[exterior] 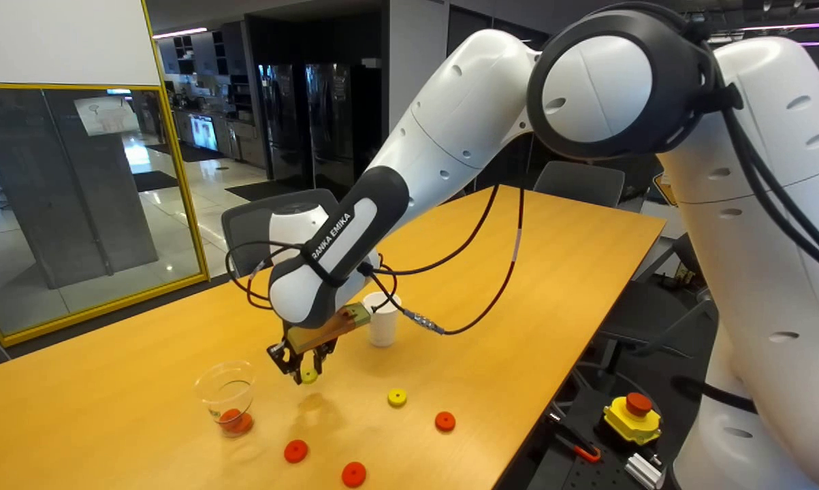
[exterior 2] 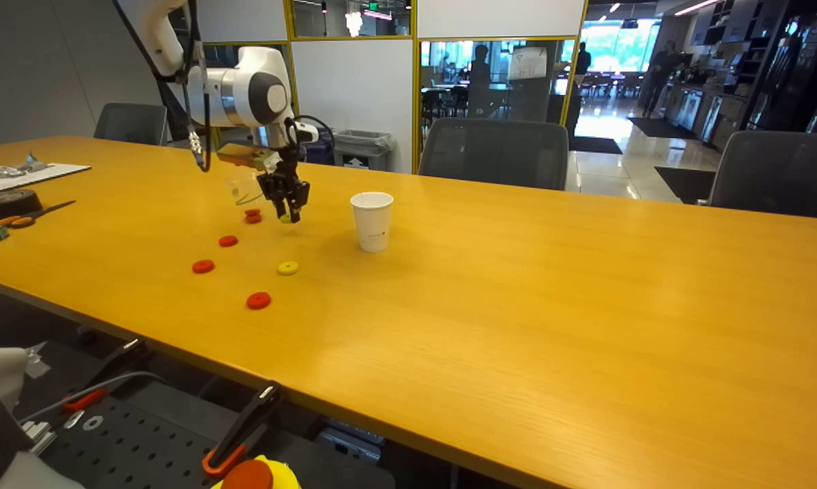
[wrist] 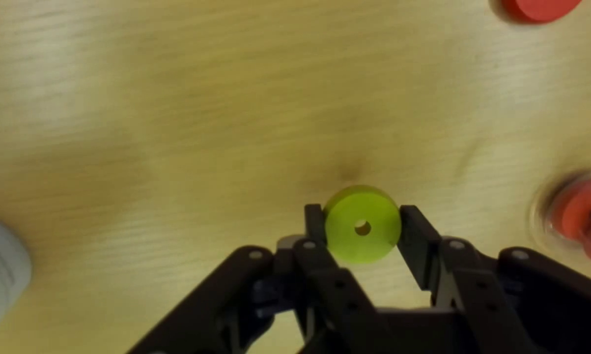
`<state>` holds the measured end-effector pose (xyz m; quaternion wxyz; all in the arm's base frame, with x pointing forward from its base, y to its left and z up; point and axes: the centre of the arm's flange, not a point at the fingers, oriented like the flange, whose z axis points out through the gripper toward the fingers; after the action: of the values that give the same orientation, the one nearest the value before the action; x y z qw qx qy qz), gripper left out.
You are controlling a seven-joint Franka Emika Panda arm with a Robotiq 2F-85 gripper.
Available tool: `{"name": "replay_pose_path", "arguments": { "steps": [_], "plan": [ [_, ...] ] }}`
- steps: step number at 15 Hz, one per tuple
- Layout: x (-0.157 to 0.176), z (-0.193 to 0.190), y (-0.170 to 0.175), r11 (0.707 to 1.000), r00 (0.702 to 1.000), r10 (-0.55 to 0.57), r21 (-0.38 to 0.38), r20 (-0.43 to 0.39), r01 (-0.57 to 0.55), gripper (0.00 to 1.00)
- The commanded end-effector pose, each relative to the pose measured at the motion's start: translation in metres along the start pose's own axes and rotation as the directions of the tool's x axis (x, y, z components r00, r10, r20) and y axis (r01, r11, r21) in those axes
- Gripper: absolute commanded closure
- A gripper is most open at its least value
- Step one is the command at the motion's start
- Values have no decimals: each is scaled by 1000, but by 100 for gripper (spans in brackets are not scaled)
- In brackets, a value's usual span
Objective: Divide the rings and put some in the white cup and some in the clear cup
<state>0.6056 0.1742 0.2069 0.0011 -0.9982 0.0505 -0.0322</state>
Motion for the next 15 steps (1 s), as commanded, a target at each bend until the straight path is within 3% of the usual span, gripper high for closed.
{"name": "replay_pose_path", "arguments": {
  "steps": [1, 6, 11, 15],
  "plan": [
    [22, -60, 26, 999, 995, 20, -24, -95, -22, 78],
    [33, -99, 91, 992, 979, 101, -61, -178, -114, 78],
    [31, -112, 151, 973, 961, 191, -87, -199, -212, 78],
    [25, -108, 179, 960, 954, 239, -103, -179, -260, 78]
  ]
}}
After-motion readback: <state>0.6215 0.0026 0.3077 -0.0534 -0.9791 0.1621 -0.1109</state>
